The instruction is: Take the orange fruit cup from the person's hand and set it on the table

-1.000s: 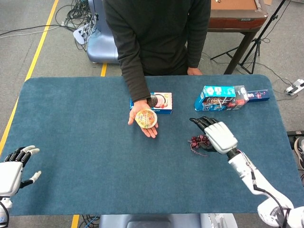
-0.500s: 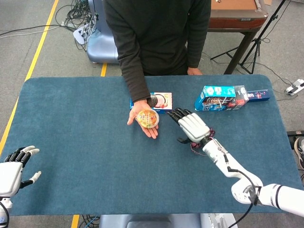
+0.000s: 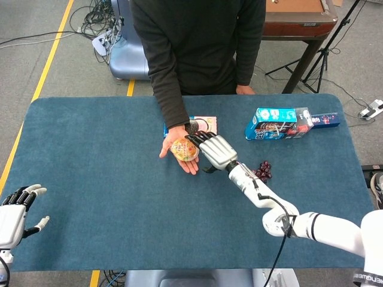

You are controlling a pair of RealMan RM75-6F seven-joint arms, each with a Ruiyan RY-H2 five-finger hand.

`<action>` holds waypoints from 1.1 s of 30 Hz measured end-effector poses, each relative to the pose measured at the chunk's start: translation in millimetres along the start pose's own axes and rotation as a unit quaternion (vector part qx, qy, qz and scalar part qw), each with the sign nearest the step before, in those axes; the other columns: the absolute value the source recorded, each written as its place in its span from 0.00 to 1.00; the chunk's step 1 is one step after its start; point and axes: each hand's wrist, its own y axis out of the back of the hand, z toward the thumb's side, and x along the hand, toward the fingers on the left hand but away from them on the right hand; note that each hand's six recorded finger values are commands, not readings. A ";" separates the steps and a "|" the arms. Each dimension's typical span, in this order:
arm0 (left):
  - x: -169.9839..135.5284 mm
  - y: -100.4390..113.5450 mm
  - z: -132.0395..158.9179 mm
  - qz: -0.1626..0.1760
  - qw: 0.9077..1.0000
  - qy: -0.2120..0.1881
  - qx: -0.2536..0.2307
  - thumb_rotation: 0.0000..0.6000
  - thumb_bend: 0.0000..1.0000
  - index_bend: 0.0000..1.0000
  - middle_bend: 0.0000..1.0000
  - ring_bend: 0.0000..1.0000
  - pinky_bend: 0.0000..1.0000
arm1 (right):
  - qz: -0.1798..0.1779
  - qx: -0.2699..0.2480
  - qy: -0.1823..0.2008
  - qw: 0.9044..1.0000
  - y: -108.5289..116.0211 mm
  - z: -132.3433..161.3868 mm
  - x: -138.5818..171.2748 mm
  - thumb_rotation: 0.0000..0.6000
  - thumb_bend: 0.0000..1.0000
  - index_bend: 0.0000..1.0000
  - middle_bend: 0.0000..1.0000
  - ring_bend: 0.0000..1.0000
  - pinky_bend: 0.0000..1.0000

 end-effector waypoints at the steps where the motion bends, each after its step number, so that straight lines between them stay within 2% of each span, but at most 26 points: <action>1: 0.0 0.1 -0.3 0.000 1.000 0.001 0.000 1.00 0.20 0.27 0.22 0.18 0.25 | 0.001 0.003 0.000 1.000 -0.1 1.2 -4.5 1.00 0.17 0.05 0.14 0.07 0.18; 19: -1.5 0.8 -6.5 -0.003 1.000 0.011 0.006 1.00 0.20 0.28 0.22 0.18 0.25 | 0.025 0.008 0.007 1.000 -0.8 26.3 -60.1 1.00 0.17 0.05 0.16 0.07 0.18; 28: -2.4 0.4 -8.2 -0.003 1.000 0.013 0.006 1.00 0.20 0.27 0.22 0.18 0.25 | 0.039 0.013 0.007 0.999 -5.8 34.8 -73.3 1.00 0.17 0.05 0.22 0.08 0.18; 33: -3.1 0.5 -10.1 -0.003 1.000 0.016 0.005 1.00 0.20 0.27 0.22 0.18 0.25 | 0.043 0.017 0.001 0.999 -9.9 31.4 -74.8 1.00 0.17 0.10 0.25 0.11 0.18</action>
